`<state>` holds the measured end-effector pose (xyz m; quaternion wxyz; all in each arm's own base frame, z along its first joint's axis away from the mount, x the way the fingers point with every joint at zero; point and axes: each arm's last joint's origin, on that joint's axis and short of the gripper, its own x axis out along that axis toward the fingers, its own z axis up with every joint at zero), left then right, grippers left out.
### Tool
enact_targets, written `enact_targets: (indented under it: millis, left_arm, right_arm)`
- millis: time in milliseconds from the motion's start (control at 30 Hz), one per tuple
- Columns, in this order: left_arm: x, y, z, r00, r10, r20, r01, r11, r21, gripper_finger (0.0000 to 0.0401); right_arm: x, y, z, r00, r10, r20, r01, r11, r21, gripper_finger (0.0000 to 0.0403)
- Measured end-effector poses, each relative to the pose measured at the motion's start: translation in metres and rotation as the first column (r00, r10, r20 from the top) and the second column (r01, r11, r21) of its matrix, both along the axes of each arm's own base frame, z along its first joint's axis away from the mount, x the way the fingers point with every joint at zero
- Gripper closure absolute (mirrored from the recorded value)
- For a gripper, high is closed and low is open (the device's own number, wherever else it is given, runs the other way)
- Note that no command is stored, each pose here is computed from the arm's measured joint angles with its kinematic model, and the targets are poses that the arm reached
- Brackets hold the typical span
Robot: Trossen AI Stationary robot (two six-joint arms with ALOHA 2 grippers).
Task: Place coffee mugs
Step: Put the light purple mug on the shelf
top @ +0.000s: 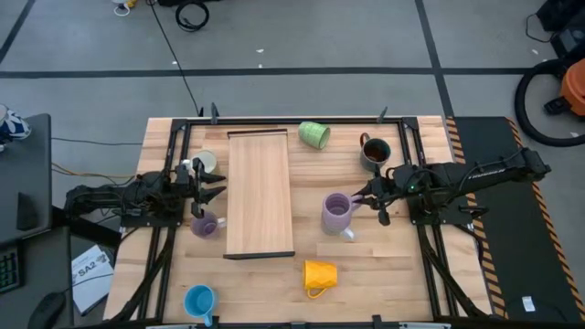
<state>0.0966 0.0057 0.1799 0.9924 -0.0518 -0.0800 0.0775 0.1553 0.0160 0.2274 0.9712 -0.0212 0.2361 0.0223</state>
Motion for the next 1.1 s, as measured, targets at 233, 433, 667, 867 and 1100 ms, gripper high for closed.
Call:
enact_targets:
  millis: [233, 433, 667, 867, 1100]
  left_arm:
    - [0.0, 0.0, 0.0, 1.0, 0.0, 0.0, 0.0, 1.0, 0.0, 0.0245]
    - [0.0, 0.0, 0.0, 1.0, 0.0, 0.0, 0.0, 1.0, 0.0, 0.0245]
    - [0.0, 0.0, 0.0, 1.0, 0.0, 0.0, 0.0, 1.0, 0.0, 0.0245]
    - [0.0, 0.0, 0.0, 1.0, 0.0, 0.0, 0.0, 1.0, 0.0, 0.0245]
    - [0.0, 0.0, 0.0, 1.0, 0.0, -0.001, 0.0, 1.0, 0.0, 0.0245]
  right_arm:
    - [0.001, 0.0, 0.002, 1.0, 0.0, 0.028, 0.0, 1.0, -0.003, 0.0338]
    - [0.001, 0.0, 0.004, 0.999, -0.001, 0.042, 0.001, 1.0, -0.002, 0.0346]
    - [0.0, 0.0, 0.017, 0.996, -0.006, 0.094, 0.006, 1.0, 0.003, 0.0348]
    - [0.002, 0.0, 0.041, 0.986, 0.011, 0.166, -0.006, 1.0, -0.029, 0.0351]
    - [0.002, -0.001, 0.069, 0.967, -0.015, 0.256, 0.026, 0.999, -0.039, 0.0352]
